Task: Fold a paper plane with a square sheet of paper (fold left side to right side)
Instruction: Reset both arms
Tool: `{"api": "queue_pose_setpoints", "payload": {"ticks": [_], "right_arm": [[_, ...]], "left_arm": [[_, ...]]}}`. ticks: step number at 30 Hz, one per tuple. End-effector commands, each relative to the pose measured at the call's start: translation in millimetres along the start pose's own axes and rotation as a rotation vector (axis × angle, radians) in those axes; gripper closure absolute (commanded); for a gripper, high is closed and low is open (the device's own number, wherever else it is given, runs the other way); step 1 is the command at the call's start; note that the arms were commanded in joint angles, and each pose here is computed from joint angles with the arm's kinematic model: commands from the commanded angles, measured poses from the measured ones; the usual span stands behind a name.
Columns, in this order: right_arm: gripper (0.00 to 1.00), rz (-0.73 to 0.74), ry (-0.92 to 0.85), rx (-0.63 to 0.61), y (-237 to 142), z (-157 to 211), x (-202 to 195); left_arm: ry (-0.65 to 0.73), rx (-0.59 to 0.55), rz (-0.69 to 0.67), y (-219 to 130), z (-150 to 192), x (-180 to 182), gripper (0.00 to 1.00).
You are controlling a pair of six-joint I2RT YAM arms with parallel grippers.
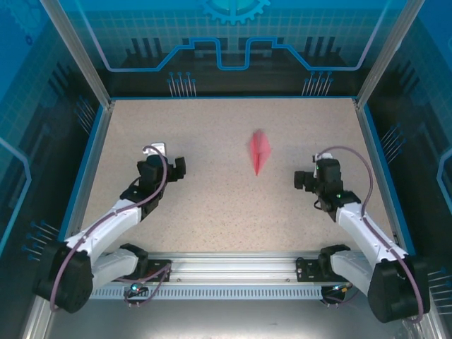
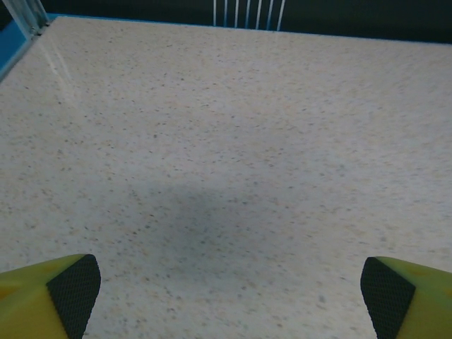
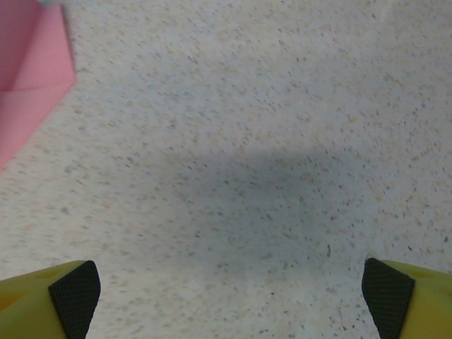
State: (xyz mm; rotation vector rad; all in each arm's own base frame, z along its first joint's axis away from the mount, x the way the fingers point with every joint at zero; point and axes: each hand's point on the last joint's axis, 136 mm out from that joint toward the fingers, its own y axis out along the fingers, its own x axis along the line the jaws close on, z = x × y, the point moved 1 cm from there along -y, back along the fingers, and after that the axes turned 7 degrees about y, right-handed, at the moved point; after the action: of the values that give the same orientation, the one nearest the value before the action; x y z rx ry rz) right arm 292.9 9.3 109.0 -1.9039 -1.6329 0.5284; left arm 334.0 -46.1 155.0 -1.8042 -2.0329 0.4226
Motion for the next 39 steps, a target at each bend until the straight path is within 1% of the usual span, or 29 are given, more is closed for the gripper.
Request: {"api": "queue_pose_setpoints", "payload": {"ticks": [1,4,7,12,14,16,18,20,22,24,26,27,39], "right_arm": [[0.01,-0.058,0.009,-0.27,1.9,-42.4,1.3],[0.01,-0.076,-0.018,-0.285,15.0,-42.8,2.0],[0.01,-0.099,-0.051,-0.306,27.9,-45.4,7.8],[0.01,-0.128,-0.09,-0.364,40.3,-59.2,16.3],[0.01,-0.146,-0.094,-0.369,47.2,-60.6,20.4],[0.01,-0.169,-0.112,-0.343,61.4,-53.6,26.4],[0.01,-0.185,-0.13,-0.337,70.8,-48.8,31.5],[0.01,-0.191,-0.149,-0.297,75.8,-47.0,35.0],[0.01,-0.21,-0.14,-0.284,77.1,-47.6,35.4],[0.01,-0.215,-0.136,-0.283,77.2,-47.4,34.5],[0.01,-0.216,-0.136,-0.284,77.3,-47.5,34.7],[0.01,-0.214,-0.136,-0.283,77.4,-47.9,34.3],[0.01,-0.208,-0.146,-0.283,77.4,-47.0,35.9]], "left_arm": [[0.105,-0.068,-0.093,14.5,-2.7,12.6,0.01],[0.122,-0.082,-0.069,28.0,7.8,9.1,0.01],[0.11,-0.097,-0.038,42.3,16.7,8.6,0.01],[0.132,-0.129,-0.011,48.3,13.5,11.3,0.01],[0.11,-0.163,0.0,45.4,12.0,17.5,0.01],[0.067,-0.192,0.017,44.1,12.8,26.6,0.01],[0.019,-0.212,0.005,46.8,16.9,37.3,0.01],[-0.004,-0.205,0.007,53.0,21.1,41.0,0.01],[0.005,-0.184,0.029,60.6,24.9,36.7,0.01],[0.026,-0.151,0.051,71.8,29.4,31.7,0.01],[0.007,-0.124,0.076,76.1,29.4,33.1,0.01],[0.002,-0.116,0.059,78.7,29.6,36.2,0.01],[-0.013,-0.102,0.07,79.8,30.3,37.6,0.01]]}}
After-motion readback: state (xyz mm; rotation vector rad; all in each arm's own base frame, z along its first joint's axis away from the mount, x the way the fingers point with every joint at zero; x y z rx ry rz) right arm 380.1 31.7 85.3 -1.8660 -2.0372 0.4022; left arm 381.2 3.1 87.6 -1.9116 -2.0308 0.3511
